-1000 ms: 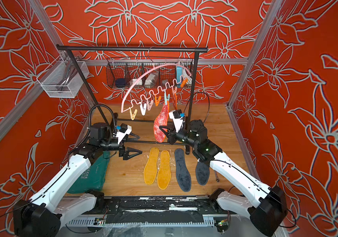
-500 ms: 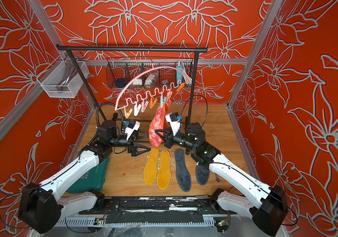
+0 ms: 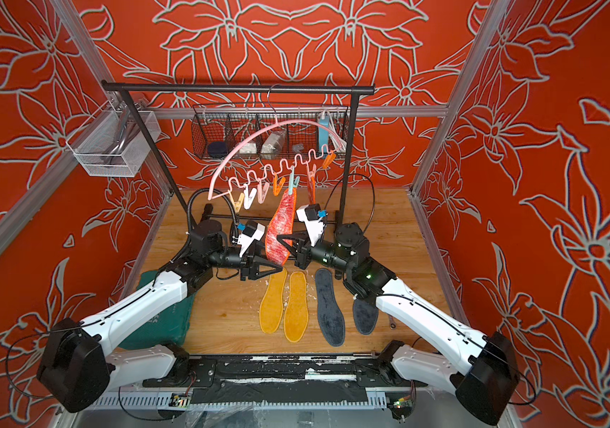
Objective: Take the shoe insoles off the hanger
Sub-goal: Remove the insole from the hanger.
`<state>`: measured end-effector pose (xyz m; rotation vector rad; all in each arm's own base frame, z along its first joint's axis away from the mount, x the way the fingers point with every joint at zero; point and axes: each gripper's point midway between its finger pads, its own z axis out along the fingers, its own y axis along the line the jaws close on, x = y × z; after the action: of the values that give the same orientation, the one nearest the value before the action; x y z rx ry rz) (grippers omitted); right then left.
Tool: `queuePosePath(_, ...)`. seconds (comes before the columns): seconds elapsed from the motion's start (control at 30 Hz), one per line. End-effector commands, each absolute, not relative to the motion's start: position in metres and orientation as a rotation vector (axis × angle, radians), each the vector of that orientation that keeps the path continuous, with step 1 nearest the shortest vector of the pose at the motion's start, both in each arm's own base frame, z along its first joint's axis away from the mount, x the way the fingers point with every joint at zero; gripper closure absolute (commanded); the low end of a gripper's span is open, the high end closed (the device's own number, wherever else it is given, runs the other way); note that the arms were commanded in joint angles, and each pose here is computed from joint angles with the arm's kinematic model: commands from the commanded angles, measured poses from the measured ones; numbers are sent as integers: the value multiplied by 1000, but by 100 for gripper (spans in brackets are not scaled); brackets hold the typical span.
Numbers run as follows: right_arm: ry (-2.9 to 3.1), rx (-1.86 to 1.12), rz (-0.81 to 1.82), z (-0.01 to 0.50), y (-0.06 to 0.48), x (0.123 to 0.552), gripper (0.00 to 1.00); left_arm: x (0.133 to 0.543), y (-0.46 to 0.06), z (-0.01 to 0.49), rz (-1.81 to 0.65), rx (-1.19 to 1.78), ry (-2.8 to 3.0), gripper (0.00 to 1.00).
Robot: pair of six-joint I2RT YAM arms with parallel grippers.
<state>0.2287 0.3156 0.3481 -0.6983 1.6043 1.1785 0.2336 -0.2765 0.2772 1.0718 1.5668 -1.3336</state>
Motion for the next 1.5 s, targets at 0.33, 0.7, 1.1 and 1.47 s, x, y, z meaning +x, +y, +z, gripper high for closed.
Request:
queuePosePath(0.33, 1618, -675, 1175, 345, 316, 230, 84, 218, -275, 276, -1336, 1163, 1522, 100)
queuePosePath(0.7, 1661, -472, 979, 362, 290, 263, 44, 211, -273, 270, -1336, 1183, 1519, 100)
queuePosePath(1.1, 1609, -437, 919, 399, 297, 311, 23, 207, -271, 265, -1327, 1216, 1524, 100)
queuePosePath(1.47, 1601, -369, 998, 414, 298, 357, 24, 205, -270, 263, -1312, 1238, 1514, 100)
